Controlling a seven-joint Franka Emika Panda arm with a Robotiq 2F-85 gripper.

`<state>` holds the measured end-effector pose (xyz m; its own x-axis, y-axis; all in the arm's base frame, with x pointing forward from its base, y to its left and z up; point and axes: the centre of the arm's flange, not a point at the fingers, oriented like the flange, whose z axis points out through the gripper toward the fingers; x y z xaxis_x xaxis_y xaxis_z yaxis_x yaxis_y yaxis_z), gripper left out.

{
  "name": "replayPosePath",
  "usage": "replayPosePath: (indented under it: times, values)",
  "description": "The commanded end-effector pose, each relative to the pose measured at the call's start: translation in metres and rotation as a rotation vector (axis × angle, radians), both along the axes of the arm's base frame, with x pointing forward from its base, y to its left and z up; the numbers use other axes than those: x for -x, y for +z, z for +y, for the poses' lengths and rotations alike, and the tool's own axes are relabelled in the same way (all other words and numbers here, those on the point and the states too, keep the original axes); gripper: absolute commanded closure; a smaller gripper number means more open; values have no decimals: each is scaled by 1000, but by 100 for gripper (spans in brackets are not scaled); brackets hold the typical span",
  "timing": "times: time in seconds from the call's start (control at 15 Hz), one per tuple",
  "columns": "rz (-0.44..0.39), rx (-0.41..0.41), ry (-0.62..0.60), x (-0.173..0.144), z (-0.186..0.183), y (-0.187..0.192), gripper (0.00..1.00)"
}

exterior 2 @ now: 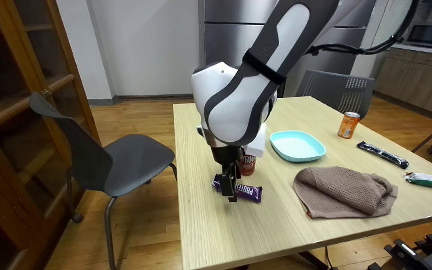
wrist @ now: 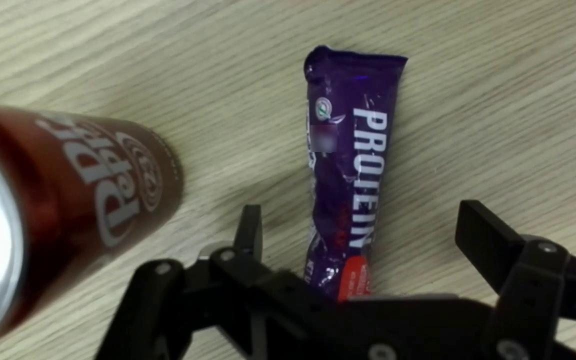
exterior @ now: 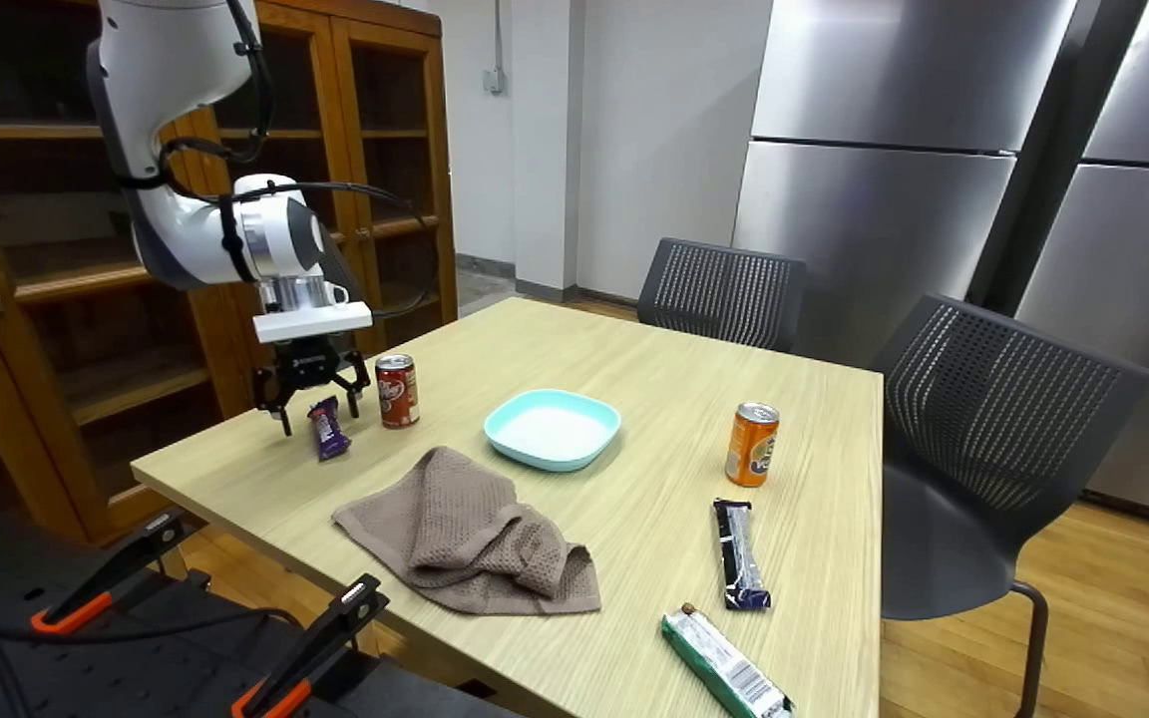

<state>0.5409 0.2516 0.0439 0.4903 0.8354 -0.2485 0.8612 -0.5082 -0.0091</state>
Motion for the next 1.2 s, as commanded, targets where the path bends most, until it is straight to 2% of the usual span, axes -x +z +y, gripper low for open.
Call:
replayPosePath:
  times: [0.0,0.47,0.6,0.87,1.13]
  values:
    - [18,18,29,-10,6,-1,26]
    - [27,31,10,-16,2,2,82]
    - [18,28,0,-19,0,13,95]
    - [5,15,22,-18,6,43,99]
    - [-14,-21,50,-18,17,72,97]
